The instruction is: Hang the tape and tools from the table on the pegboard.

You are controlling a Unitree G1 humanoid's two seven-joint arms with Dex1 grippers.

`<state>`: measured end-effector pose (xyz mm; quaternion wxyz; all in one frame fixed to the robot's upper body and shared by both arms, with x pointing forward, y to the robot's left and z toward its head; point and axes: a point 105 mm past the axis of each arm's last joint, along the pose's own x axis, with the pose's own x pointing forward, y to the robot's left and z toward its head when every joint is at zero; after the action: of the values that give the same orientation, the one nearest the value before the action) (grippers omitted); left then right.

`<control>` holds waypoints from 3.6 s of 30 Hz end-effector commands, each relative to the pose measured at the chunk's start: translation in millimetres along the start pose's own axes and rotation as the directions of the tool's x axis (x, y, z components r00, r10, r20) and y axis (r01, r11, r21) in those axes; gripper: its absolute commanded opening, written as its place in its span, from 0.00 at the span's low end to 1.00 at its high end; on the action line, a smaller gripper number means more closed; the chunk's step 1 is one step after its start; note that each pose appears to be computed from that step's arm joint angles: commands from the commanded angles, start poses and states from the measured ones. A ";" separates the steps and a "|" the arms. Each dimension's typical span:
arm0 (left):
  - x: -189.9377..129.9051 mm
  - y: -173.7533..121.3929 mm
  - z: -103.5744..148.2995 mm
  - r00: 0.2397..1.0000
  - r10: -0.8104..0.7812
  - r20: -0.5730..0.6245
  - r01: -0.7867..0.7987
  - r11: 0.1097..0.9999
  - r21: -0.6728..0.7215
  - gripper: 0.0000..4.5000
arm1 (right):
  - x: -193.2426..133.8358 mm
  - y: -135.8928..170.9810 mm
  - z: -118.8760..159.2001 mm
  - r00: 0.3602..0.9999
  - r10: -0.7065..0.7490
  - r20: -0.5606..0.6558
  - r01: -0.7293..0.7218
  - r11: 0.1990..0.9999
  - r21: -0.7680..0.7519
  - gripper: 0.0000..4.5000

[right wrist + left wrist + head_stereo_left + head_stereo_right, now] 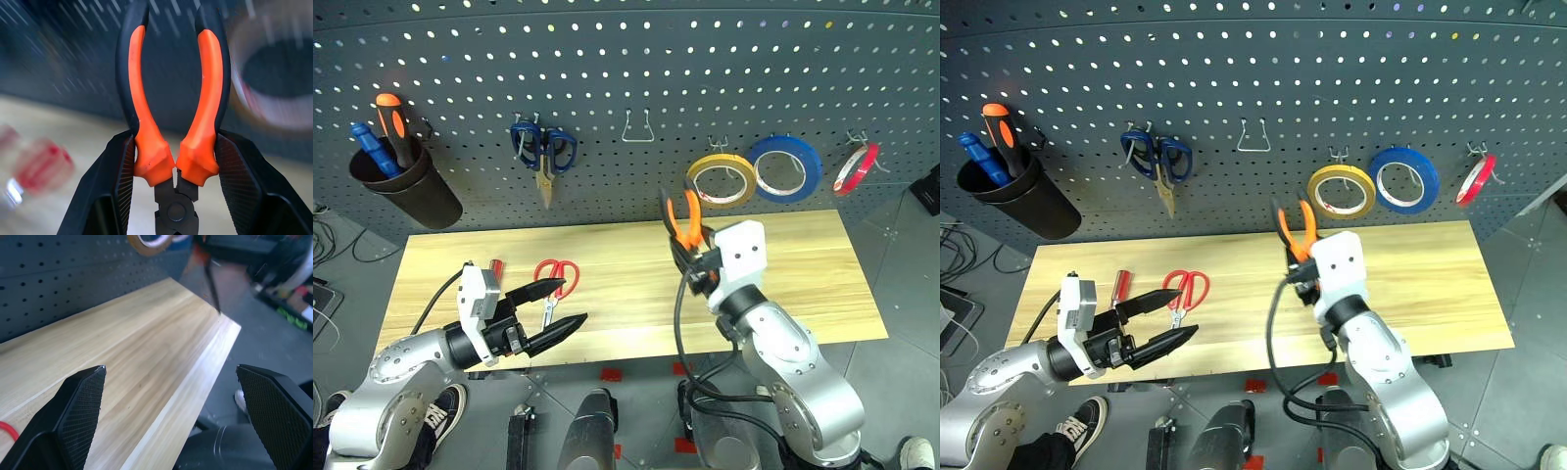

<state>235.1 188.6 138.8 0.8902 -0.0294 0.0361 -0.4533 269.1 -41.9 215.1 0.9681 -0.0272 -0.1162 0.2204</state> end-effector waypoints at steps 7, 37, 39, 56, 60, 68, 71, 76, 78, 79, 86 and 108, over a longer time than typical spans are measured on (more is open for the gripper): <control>-3.0 5.4 17.3 0.997 0.061 0.057 -0.064 0.996 0.064 1.00 | 38.9 3.4 59.5 0.956 -0.017 0.293 0.021 1.000 -0.012 0.48; 15.5 26.2 52.1 0.982 0.093 0.163 -0.124 0.973 0.194 1.00 | 131.1 26.1 124.3 0.805 -0.019 0.594 0.012 1.000 0.017 0.48; 19.9 26.7 55.1 0.982 0.080 0.169 -0.115 0.972 0.205 1.00 | 136.2 26.5 110.8 0.807 -0.010 0.591 0.039 0.999 -0.036 0.48; 23.5 26.0 59.0 0.982 0.070 0.175 -0.108 0.970 0.218 1.00 | 147.3 -11.1 72.7 0.814 -0.069 0.576 0.195 0.968 -0.160 0.48; 21.8 25.4 56.8 0.982 0.077 0.174 -0.113 0.971 0.210 1.00 | 139.6 -12.6 65.2 0.826 -0.075 0.558 0.191 0.970 -0.152 0.48; 24.8 23.4 54.4 0.982 0.069 0.176 -0.104 0.975 0.198 1.00 | 131.7 -9.7 33.0 0.883 -0.078 0.462 0.173 0.971 -0.167 0.48; 25.0 23.8 53.9 0.982 0.069 0.174 -0.103 0.975 0.196 1.00 | 132.0 -9.5 29.9 0.895 -0.070 0.441 0.164 0.970 -0.178 0.48; 26.4 23.6 52.3 0.983 0.066 0.172 -0.100 0.976 0.192 1.00 | 134.0 -6.8 23.6 0.919 -0.052 0.391 0.136 0.972 -0.190 0.48; 27.5 23.4 51.7 0.983 0.065 0.173 -0.098 0.977 0.190 1.00 | 134.3 -7.3 18.8 0.929 -0.054 0.366 0.133 0.972 -0.193 0.56; 27.9 23.4 51.5 0.983 0.065 0.173 -0.098 0.977 0.189 1.00 | 134.4 -7.5 16.4 0.934 -0.055 0.353 0.131 0.972 -0.194 0.63; 29.9 24.1 48.9 0.981 0.079 0.177 -0.111 0.978 0.176 1.00 | 128.9 -9.8 1.3 0.958 -0.056 0.281 0.122 0.967 -0.225 1.00; -38.1 42.7 -88.2 0.566 0.714 -0.414 -0.755 0.650 0.090 1.00 | -11.0 39.6 -54.4 0.754 0.620 -0.216 -0.625 0.779 0.053 1.00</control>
<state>240.2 248.0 44.8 0.9657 0.0294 0.2538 -0.0469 268.3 -18.6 144.4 0.8615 -0.1040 0.0234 0.4964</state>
